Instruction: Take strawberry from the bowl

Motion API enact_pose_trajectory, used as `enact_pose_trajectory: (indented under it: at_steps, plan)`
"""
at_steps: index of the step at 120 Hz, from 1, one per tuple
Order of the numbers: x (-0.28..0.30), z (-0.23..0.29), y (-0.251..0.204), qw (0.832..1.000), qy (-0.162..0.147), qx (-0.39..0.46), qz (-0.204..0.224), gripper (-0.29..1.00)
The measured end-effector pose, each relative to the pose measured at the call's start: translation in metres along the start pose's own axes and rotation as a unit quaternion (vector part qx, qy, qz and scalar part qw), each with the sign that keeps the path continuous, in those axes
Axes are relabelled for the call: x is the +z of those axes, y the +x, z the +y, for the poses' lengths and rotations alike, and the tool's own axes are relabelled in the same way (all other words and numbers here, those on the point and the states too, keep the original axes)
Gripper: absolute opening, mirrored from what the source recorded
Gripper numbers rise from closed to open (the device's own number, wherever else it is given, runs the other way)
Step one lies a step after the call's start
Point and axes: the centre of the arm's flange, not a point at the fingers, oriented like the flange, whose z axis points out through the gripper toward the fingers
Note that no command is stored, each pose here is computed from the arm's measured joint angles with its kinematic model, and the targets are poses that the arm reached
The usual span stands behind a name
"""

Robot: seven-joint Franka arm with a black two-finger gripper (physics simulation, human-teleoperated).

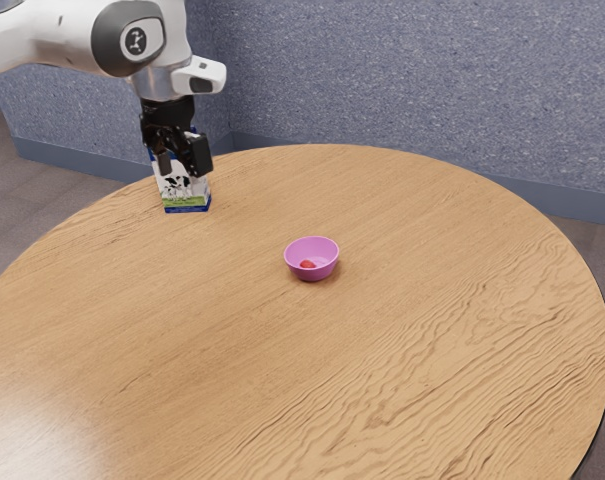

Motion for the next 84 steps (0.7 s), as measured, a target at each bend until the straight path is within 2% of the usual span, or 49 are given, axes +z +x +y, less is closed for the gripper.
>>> enact_pose_trajectory:
  at_steps: [25, 41, 62, 73, 84]
  plan:
    - [-0.011, 0.003, 0.008, 1.0, 0.004, 0.005, 0.015, 0.7]
    - [-0.009, 0.002, 0.07, 0.999, 0.009, 0.018, 0.044, 0.7]
    - [0.046, -0.008, 0.134, 0.998, 0.001, 0.032, 0.049, 0.7]
    - [0.075, -0.014, 0.154, 0.998, -0.004, 0.034, 0.047, 0.7]
    - [0.109, -0.012, 0.17, 0.998, -0.012, 0.042, 0.04, 0.6]
